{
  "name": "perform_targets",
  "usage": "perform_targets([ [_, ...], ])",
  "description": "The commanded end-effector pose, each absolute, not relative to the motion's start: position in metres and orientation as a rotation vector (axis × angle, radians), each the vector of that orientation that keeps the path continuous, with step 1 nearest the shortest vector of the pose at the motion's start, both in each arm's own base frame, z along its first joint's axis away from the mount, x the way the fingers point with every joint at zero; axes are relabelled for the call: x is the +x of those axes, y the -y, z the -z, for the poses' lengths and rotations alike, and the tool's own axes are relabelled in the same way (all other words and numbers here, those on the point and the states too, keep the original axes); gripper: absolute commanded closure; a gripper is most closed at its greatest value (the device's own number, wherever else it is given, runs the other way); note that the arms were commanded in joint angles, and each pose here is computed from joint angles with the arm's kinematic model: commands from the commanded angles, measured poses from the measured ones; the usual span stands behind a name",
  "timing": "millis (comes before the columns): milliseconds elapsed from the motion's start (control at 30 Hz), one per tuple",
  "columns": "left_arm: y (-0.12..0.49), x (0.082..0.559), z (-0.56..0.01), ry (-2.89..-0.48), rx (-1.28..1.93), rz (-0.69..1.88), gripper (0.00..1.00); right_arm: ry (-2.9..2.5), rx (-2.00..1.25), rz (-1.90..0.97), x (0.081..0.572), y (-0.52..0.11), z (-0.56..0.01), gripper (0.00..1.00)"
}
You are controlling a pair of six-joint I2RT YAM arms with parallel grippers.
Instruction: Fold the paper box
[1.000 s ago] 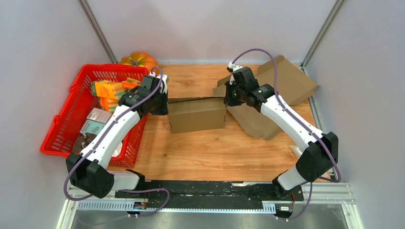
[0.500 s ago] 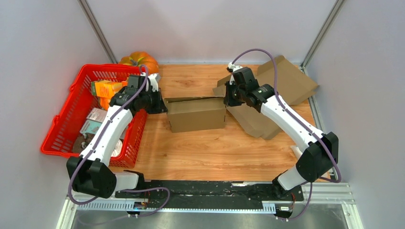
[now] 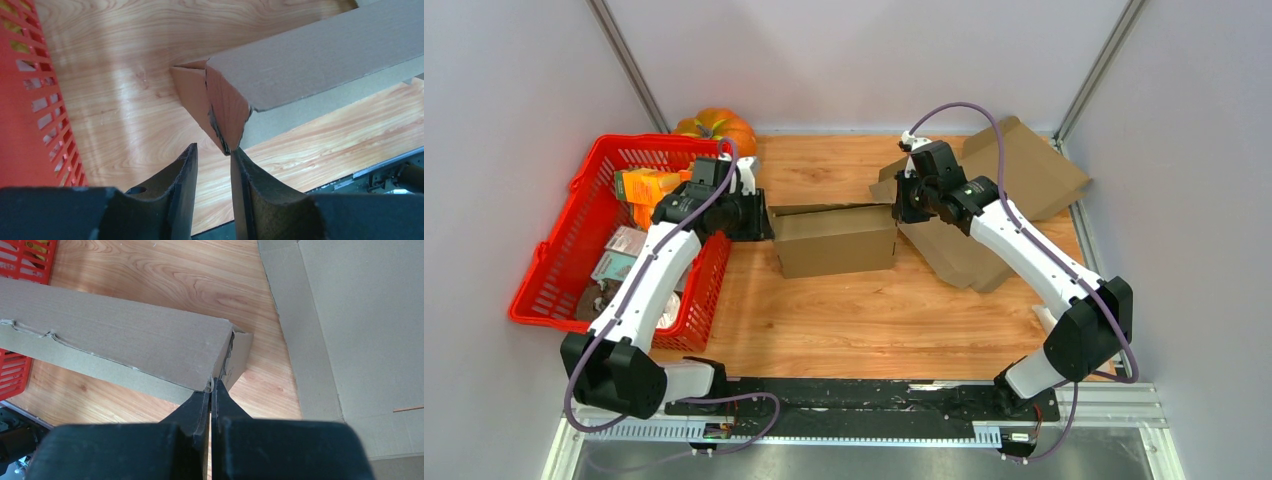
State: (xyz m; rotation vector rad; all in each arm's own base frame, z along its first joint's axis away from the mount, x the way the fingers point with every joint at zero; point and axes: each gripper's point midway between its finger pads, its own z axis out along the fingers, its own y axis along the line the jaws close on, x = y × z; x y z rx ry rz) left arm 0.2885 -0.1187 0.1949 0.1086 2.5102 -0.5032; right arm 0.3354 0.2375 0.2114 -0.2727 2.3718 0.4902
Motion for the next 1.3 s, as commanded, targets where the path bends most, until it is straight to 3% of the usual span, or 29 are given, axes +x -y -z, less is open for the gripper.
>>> perform_targets([
  [0,0.114,0.292,-0.232,-2.400,0.101,0.469,0.61,-2.512,-0.320,-0.519,0.307,-0.240,-0.183,1.00],
  [233,0.117,0.304,-0.237,-2.406,0.103,0.463,0.63,-2.502,-0.323,-0.529,0.308,-0.242,-0.188,1.00],
  [433,0.122,0.310,-0.228,-2.431,0.133,0.399,0.78,-2.509,-0.320,-0.534,0.307,-0.243,-0.185,1.00],
  [467,0.123,0.310,-0.227,-2.431,0.147,0.381,0.85,-2.511,-0.320,-0.531,0.308,-0.242,-0.184,1.00],
  [600,0.112,0.303,-0.209,-2.467,0.198,0.145,1.00,-2.516,-0.323,-0.525,0.307,-0.242,-0.181,1.00],
  [767,0.112,0.273,-0.164,-2.523,0.198,0.134,1.00,-2.518,-0.304,-0.516,0.305,-0.239,-0.172,1.00],
  [1033,0.113,0.280,-0.197,-2.459,0.230,0.129,0.99,-2.431,-0.306,-0.488,0.312,-0.238,-0.172,1.00],
  [1100,0.122,0.289,-0.214,-2.433,0.234,0.173,0.91,-2.431,-0.314,-0.484,0.313,-0.239,-0.179,1.00],
  [1133,0.124,0.291,-0.217,-2.428,0.235,0.183,0.77,-2.436,-0.315,-0.478,0.314,-0.238,-0.179,1.00],
  [1267,0.134,0.307,-0.229,-2.423,0.261,0.203,0.74,-2.430,-0.330,-0.475,0.314,-0.239,-0.182,1.00],
])
